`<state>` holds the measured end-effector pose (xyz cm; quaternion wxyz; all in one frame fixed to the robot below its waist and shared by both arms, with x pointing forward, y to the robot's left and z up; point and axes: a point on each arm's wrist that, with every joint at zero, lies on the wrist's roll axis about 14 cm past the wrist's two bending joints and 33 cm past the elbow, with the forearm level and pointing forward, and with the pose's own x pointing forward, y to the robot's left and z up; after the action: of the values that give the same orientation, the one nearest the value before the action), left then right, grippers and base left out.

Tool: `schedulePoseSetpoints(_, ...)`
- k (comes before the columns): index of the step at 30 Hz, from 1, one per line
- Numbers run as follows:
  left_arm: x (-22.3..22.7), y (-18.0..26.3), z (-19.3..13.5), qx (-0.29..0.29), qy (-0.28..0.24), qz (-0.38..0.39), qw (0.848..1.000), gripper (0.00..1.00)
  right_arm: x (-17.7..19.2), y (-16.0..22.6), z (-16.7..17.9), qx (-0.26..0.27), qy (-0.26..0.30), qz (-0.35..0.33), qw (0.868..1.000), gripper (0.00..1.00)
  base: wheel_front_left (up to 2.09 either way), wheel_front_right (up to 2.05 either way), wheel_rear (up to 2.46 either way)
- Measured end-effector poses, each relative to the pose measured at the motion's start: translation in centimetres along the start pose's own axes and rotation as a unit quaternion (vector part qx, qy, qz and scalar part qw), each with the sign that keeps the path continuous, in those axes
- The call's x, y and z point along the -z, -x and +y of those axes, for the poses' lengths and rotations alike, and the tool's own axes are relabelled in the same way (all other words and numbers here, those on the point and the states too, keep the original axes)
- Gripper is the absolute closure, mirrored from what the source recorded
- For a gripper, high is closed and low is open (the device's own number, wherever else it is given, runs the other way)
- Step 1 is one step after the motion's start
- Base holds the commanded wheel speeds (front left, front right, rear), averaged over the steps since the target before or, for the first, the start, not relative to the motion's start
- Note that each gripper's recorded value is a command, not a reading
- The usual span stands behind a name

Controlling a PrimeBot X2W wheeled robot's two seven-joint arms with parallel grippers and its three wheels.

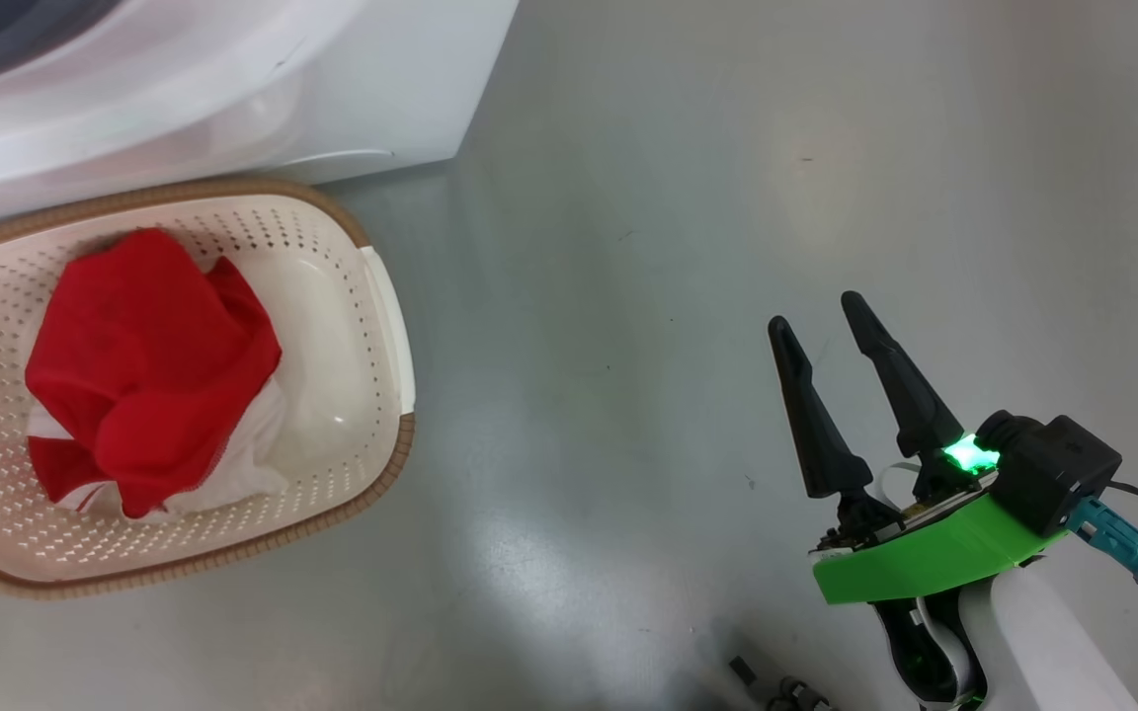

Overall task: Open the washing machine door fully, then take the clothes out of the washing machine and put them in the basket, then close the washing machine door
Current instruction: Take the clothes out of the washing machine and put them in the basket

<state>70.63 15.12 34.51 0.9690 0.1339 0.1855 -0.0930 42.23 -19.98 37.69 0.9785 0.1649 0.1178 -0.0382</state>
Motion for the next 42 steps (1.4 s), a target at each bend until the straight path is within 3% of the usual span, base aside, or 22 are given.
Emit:
schedulePoseSetpoints(8,-1.5,0.8,0.2,-0.004,0.010,-0.025,1.000,1.00,-0.6,-0.2,0.4,-0.006,-0.003,-0.009,1.000,0.00,0.00,0.00,0.00)
schedulePoseSetpoints(16,-4.7,2.9,-0.5,-0.004,0.059,-0.086,0.995,1.00,-1.7,-0.1,0.9,-0.013,-0.003,-0.024,1.000,0.00,0.00,0.00,0.00)
schedulePoseSetpoints(18,-6.7,4.3,-0.5,-0.005,0.099,-0.130,0.987,1.00,-1.9,0.0,1.2,-0.017,-0.003,-0.029,0.999,0.00,0.00,0.00,0.00)
schedulePoseSetpoints(24,-8.4,8.0,0.1,-0.012,0.156,-0.191,0.969,1.00,-2.3,0.4,1.7,-0.024,-0.002,-0.034,0.999,0.00,0.00,0.00,0.00)
schedulePoseSetpoints(32,-10.4,12.9,2.2,-0.040,0.199,-0.260,0.944,1.00,-2.7,0.3,2.9,-0.041,-0.005,-0.040,0.998,0.00,0.00,0.00,0.00)
schedulePoseSetpoints(42,-11.7,18.4,4.2,-0.075,0.214,-0.323,0.919,1.00,-2.7,0.2,3.9,-0.054,-0.007,-0.042,0.998,0.00,0.00,0.00,0.00)
